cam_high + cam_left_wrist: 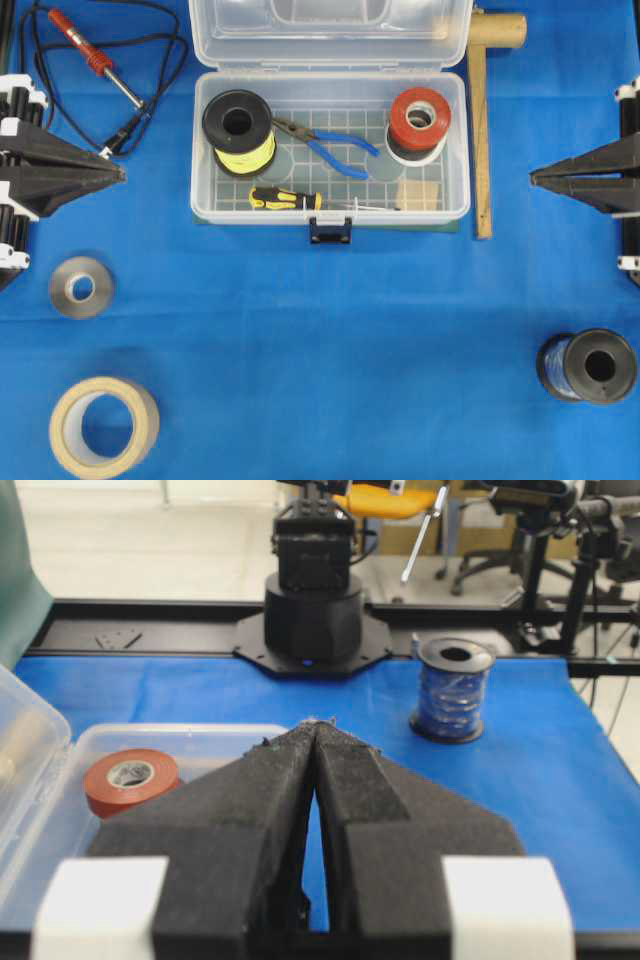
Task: Pick the nipper from the toolbox among several items.
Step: 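Move the right gripper over the toolbox toward the blue-handled pliers, then lower the right gripper and close it on the pliers' blue handle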
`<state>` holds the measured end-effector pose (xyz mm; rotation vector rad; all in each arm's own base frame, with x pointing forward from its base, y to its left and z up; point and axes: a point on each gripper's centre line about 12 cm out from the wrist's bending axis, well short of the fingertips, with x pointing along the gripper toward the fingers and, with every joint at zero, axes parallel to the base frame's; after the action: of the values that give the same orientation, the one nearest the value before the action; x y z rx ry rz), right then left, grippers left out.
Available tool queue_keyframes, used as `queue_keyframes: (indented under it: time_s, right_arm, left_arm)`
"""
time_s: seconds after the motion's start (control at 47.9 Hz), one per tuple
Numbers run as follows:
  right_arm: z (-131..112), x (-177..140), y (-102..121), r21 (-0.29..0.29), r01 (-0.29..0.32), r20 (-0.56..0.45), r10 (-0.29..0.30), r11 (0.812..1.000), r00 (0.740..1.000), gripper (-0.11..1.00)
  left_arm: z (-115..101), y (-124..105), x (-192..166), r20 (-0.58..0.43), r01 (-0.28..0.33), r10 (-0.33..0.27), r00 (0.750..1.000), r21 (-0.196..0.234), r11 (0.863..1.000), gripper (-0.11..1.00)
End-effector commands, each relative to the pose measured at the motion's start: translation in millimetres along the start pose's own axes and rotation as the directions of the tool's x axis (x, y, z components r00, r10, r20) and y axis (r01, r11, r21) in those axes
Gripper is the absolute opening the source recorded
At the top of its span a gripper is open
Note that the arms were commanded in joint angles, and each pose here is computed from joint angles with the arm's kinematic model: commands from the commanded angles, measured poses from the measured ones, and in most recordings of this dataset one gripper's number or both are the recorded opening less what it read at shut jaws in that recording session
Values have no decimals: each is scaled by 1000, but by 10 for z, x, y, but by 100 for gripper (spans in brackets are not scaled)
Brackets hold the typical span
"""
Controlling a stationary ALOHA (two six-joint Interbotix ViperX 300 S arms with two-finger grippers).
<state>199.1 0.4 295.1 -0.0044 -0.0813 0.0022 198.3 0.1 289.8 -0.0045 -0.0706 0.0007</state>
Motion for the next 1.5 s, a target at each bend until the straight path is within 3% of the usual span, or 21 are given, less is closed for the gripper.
queue_keyframes:
  time_s: [0.0,0.188,0.334,0.501,0.627,0.668,0.815,0.877,0.919,1.17,1.483]
  right_arm:
    - [62,42,-16,-7,8,12,-8,1000,1000,0]
    - [122,279,-197,8,88,-110,-86,996,990,0]
    - [40,580,-480,26,194,-285,-179,981,942,0]
    - [-134,968,-749,19,261,-441,-226,965,868,0]
    - [-345,1252,-899,7,281,-549,-231,960,803,2]
    - [-424,1341,-932,0,279,-587,-226,960,777,7]
    - [-732,1635,-1026,-21,272,-700,-209,962,683,46]
    - [-858,1726,-1055,-26,270,-729,-203,963,654,63]
    - [-962,1795,-1076,-25,271,-750,-197,962,632,68]
    - [-1443,2005,-1157,-26,273,-815,-178,962,551,62]
    - [-1883,2106,-1288,-36,281,-861,-173,959,479,62]
  left_arm:
    - [78,18,27,18,-13,14,1000,-37,999,0]
    - [68,18,28,15,-13,14,1000,-37,999,0]
    - [68,18,28,15,-13,14,1000,-37,999,0]
    - [66,18,28,14,-13,14,1000,-40,999,0]
    - [57,18,29,11,-13,14,1000,-40,999,0]
    - [61,18,31,11,-13,14,1000,-40,999,0]
    - [52,18,32,8,-13,14,1000,-40,999,0]
    - [44,18,36,3,-13,14,1000,-40,999,0]
    - [39,18,33,1,-13,14,1000,-40,999,0]
    - [14,18,35,-19,-14,13,1000,-40,999,0]
    - [-7,18,28,-26,-15,13,1000,-55,998,0]
